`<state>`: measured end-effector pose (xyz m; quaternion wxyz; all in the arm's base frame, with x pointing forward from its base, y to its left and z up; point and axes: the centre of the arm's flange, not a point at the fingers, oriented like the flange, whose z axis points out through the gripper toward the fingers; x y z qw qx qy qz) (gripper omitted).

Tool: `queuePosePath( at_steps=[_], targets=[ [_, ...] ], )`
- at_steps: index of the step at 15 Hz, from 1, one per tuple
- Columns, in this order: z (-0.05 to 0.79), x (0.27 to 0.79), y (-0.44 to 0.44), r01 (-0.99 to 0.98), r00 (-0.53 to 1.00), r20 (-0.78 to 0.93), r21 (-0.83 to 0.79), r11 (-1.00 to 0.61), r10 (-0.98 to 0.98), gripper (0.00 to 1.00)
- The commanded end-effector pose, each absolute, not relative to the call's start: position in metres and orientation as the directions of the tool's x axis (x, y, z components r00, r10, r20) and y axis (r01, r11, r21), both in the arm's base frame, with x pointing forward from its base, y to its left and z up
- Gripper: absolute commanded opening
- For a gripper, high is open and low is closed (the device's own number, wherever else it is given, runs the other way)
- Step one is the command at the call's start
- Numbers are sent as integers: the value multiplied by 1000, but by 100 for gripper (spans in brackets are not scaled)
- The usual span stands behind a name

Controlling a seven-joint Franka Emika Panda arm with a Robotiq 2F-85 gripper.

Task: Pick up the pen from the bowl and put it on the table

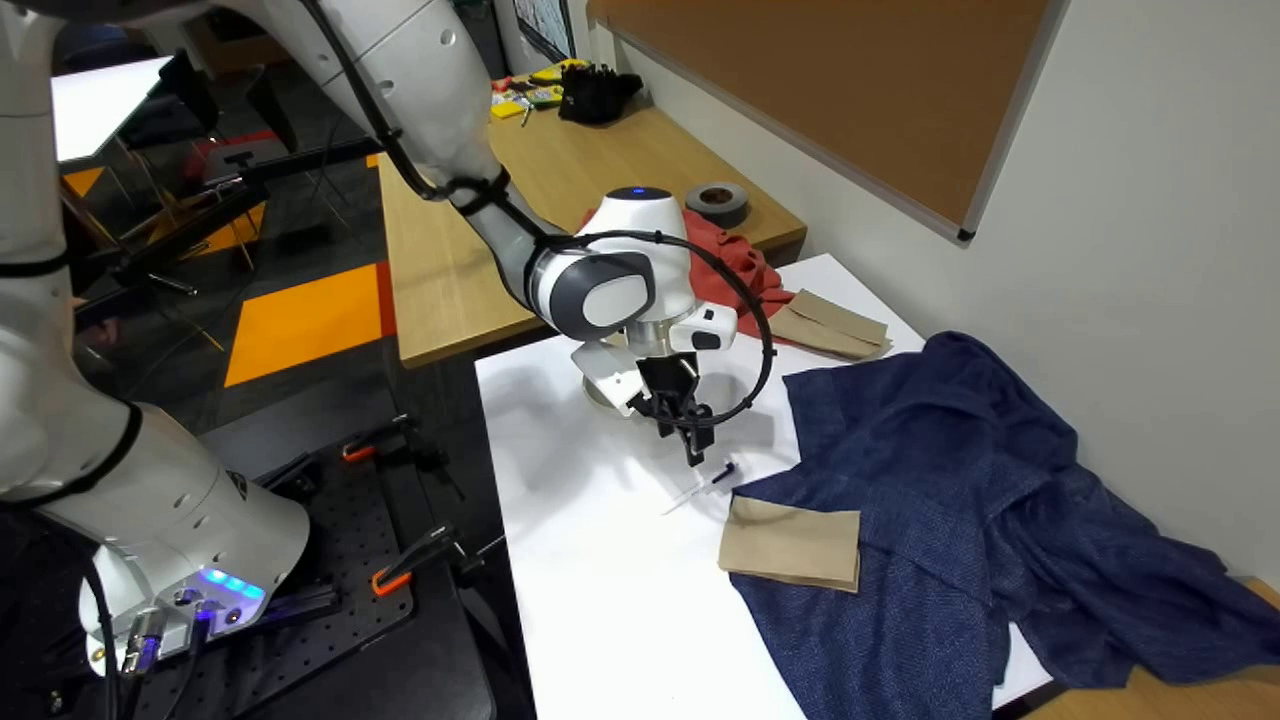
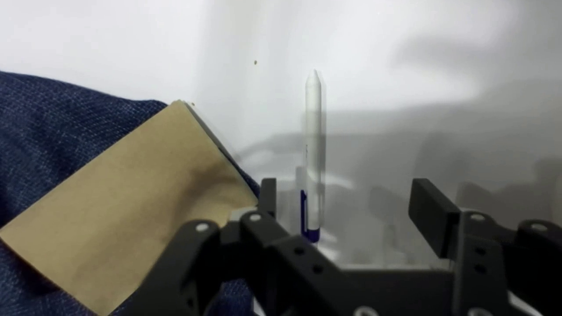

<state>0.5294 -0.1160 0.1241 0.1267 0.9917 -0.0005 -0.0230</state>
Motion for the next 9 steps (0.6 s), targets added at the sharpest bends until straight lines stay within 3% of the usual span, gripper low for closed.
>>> queuePosePath(
  at_steps=[1, 9],
  targets=[
    [125, 533, -114, -23, 999, -18, 249, -968, -29, 100],
    [123, 530, -113, 8, 999, -45, 246, -969, -3, 100]
  ],
)
